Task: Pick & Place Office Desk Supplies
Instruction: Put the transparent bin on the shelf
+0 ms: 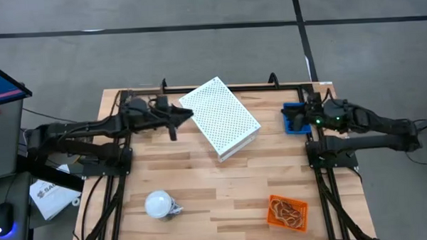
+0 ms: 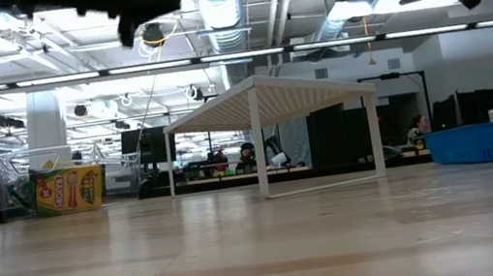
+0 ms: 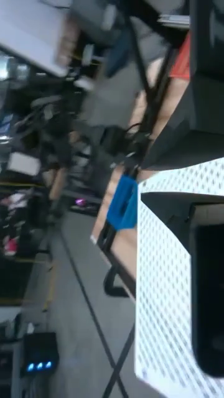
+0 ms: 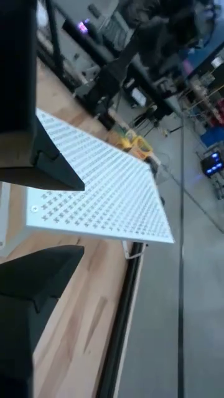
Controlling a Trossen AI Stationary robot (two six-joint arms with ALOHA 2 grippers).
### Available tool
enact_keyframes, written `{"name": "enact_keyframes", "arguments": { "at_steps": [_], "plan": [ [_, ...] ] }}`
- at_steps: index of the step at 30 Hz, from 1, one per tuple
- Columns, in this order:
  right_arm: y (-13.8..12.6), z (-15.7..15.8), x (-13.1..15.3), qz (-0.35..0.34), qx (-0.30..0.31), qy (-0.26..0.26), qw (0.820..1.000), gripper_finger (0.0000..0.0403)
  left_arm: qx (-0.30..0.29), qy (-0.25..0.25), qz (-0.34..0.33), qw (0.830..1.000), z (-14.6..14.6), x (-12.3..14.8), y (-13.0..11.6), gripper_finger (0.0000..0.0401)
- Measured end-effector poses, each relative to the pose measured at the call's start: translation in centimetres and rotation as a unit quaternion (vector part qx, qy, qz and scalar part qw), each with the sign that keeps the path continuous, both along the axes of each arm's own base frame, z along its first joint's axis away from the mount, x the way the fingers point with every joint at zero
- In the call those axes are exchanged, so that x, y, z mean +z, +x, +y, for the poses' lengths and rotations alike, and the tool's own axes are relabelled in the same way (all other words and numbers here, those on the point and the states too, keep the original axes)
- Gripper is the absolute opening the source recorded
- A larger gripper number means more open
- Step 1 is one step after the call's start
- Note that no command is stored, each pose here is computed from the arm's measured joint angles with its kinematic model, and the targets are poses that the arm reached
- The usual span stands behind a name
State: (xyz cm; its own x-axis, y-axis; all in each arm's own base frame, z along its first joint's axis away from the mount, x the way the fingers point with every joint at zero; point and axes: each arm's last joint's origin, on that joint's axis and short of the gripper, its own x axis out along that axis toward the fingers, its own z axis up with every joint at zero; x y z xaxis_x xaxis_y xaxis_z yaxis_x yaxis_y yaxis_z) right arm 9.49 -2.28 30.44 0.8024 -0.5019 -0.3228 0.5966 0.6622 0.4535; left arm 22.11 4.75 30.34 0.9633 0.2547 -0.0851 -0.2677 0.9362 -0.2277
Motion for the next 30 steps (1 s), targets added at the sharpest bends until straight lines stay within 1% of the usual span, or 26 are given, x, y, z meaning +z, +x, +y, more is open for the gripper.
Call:
{"name": "enact_keyframes", "arguments": {
  "at_steps": [2,5,9,11,15,19,22,25,27,30],
  "plan": [
    [0.2,0.2,-0.2,0.004,-0.002,-0.003,1.000,0.0148,0.013,-0.010,-0.022,1.000,0.9,-1.3,-1.3,0.0051],
    [0.3,0.3,-0.6,0.003,-0.016,0.001,1.000,0.0149,0.030,-0.014,-0.030,0.999,1.5,-3.2,-2.8,0.0046],
    [0.3,0.3,-0.9,-0.001,-0.032,0.009,0.999,0.0155,0.043,-0.010,0.004,0.999,1.7,-4.8,-4.1,0.0044],
    [0.3,0.3,-1.0,-0.003,-0.034,0.013,0.999,0.0158,0.052,-0.011,0.012,0.998,2.0,-5.4,-4.9,0.0043],
    [0.3,0.3,-1.1,-0.005,-0.036,0.017,0.999,0.0162,0.054,-0.009,-0.019,0.998,2.6,-5.9,-6.7,0.0043],
    [0.3,0.2,-1.1,-0.006,-0.037,0.019,0.999,0.0162,0.050,-0.013,-0.032,0.998,2.9,-6.8,-8.2,0.0043],
    [0.3,0.2,-1.1,-0.011,-0.042,0.027,0.999,0.0162,0.050,-0.024,-0.035,0.998,2.7,-7.7,-8.8,0.0043],
    [0.3,0.2,-1.1,-0.016,-0.054,0.031,0.998,0.0162,0.036,-0.034,-0.044,0.998,2.2,-8.6,-8.8,0.0043],
    [0.3,0.2,-1.1,-0.020,-0.057,0.035,0.998,0.0162,0.025,-0.032,-0.051,0.998,1.7,-8.8,-8.7,0.0041],
    [0.4,0.2,-1.1,-0.018,-0.061,0.034,0.997,0.0162,0.019,-0.024,-0.040,0.999,0.9,-9.4,-8.4,0.0029]
  ]
}}
